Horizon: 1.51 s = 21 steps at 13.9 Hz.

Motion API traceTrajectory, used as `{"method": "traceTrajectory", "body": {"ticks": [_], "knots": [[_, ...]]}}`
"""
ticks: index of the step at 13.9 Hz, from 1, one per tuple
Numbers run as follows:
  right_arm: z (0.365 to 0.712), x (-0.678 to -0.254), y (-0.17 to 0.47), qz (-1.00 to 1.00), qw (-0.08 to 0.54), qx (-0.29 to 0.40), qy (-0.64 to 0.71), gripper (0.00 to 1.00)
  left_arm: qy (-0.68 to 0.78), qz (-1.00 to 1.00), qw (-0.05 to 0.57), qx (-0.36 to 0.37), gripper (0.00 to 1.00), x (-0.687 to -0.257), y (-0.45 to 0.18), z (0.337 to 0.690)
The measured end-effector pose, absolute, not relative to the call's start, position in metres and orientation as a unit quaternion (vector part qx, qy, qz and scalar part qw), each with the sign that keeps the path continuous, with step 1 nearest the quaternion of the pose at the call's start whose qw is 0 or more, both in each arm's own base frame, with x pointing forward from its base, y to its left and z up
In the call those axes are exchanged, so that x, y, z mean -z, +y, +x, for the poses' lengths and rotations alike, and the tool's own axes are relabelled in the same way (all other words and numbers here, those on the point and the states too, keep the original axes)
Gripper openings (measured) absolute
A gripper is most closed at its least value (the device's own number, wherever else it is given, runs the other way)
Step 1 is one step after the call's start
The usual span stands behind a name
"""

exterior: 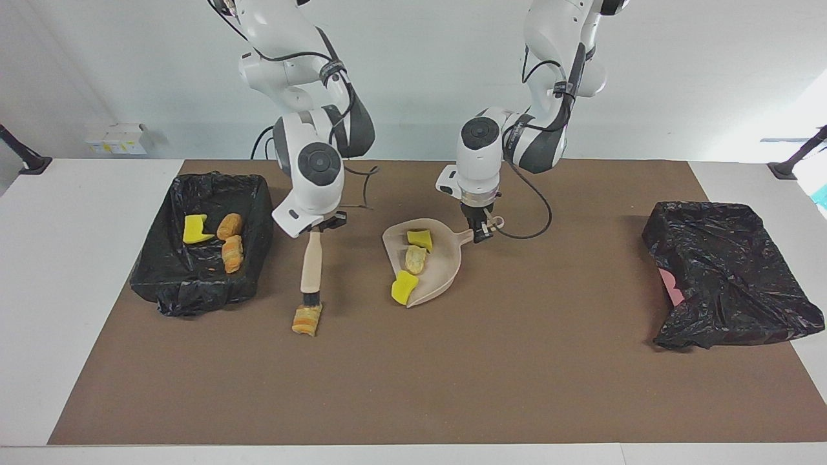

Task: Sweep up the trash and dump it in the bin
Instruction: 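Sweep the sponge and bread pieces into the dustpan with the right gripper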

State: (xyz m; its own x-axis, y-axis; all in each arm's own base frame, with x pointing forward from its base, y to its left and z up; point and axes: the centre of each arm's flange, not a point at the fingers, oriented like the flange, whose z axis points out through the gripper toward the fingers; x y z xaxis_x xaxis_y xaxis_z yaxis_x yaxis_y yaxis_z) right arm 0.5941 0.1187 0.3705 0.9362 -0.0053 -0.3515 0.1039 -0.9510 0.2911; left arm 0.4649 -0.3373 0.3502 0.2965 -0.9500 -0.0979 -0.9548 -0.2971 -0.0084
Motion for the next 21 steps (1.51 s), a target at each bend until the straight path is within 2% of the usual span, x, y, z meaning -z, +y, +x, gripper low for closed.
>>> {"method": "traceTrajectory", "body": {"ticks": [4, 9, 12, 17, 21], "knots": [[0.632, -0.352, 0.104, 0.962, 0.182, 0.202, 0.034, 0.26, 0.576, -0.816, 0.032, -0.036, 0.31, -0.35, -0.34, 0.463], [0.634, -0.315, 0.127, 0.957, 0.175, 0.227, 0.055, 0.26, 0.566, -0.823, 0.033, -0.037, 0.31, -0.35, -0.342, 0.461], [0.62, -0.315, 0.176, 0.955, 0.152, 0.238, 0.088, 0.26, 0.564, -0.824, 0.034, -0.038, 0.31, -0.35, -0.345, 0.458], [0.576, -0.318, 0.27, 0.952, 0.097, 0.256, 0.138, 0.26, 0.566, -0.822, 0.034, -0.048, 0.31, -0.342, -0.344, 0.449], [0.546, -0.337, 0.313, 0.946, 0.089, 0.263, 0.169, 0.26, 0.567, -0.821, 0.038, -0.057, 0.31, -0.345, -0.344, 0.442]]}}
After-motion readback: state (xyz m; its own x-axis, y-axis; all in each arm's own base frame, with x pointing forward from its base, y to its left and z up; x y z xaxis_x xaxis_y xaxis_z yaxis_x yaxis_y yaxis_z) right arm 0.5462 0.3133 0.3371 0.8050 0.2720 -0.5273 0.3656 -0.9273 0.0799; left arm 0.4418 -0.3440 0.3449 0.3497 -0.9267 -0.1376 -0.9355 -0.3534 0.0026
